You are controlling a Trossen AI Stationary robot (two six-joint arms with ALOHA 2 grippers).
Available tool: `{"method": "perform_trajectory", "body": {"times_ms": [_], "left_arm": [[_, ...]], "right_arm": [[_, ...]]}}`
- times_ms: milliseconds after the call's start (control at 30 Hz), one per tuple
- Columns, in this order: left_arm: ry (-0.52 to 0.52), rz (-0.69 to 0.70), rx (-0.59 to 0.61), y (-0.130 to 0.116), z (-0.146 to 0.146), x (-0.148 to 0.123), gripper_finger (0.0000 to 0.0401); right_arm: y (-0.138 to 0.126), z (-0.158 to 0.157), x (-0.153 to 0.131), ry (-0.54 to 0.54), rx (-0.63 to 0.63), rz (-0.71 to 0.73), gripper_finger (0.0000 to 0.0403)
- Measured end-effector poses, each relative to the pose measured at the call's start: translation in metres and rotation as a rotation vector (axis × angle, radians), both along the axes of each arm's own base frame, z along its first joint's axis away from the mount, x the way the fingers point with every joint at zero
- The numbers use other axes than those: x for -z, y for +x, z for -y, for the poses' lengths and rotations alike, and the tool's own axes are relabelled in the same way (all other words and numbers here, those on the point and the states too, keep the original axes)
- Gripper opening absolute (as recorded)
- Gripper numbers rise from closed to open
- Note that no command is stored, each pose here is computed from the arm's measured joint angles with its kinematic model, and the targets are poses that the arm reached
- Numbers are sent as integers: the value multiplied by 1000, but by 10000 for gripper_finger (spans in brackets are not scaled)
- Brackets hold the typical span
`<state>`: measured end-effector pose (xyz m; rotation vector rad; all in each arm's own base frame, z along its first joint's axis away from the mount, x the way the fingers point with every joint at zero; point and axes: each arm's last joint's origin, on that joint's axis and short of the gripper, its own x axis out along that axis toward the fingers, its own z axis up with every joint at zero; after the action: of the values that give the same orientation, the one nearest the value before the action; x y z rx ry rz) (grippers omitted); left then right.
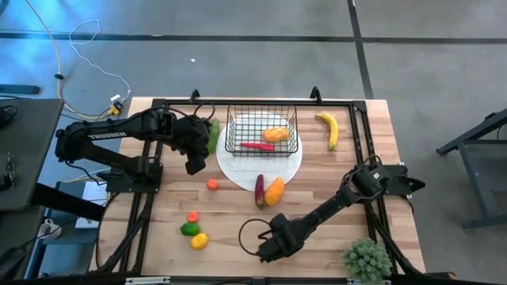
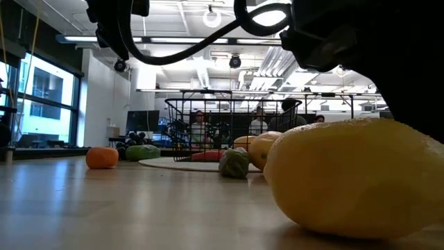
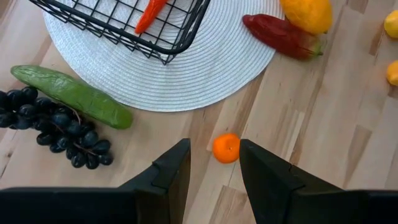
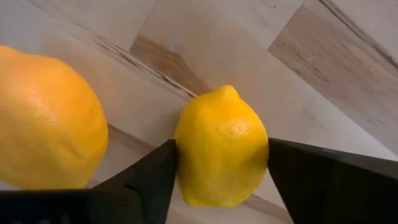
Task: Build produce basket
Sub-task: Put the right lemon into the wire basket
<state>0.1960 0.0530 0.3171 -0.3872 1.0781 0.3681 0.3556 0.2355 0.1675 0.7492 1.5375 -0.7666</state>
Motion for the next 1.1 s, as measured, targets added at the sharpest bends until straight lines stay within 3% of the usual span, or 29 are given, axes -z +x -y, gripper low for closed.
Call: {"method": "perform_trajectory", "body": {"times_ms": [333, 700, 1100], "left_arm": [[0, 0, 0, 0, 0, 0, 129], [5, 0, 9, 0, 0, 0, 129], [3, 11, -1, 1, 0, 0, 129]], "right_arm": [[5, 8, -1, 8, -56, 5, 121], [12, 39, -43, -9, -80, 131, 116], [33, 126, -105, -114, -135, 397, 115]]}}
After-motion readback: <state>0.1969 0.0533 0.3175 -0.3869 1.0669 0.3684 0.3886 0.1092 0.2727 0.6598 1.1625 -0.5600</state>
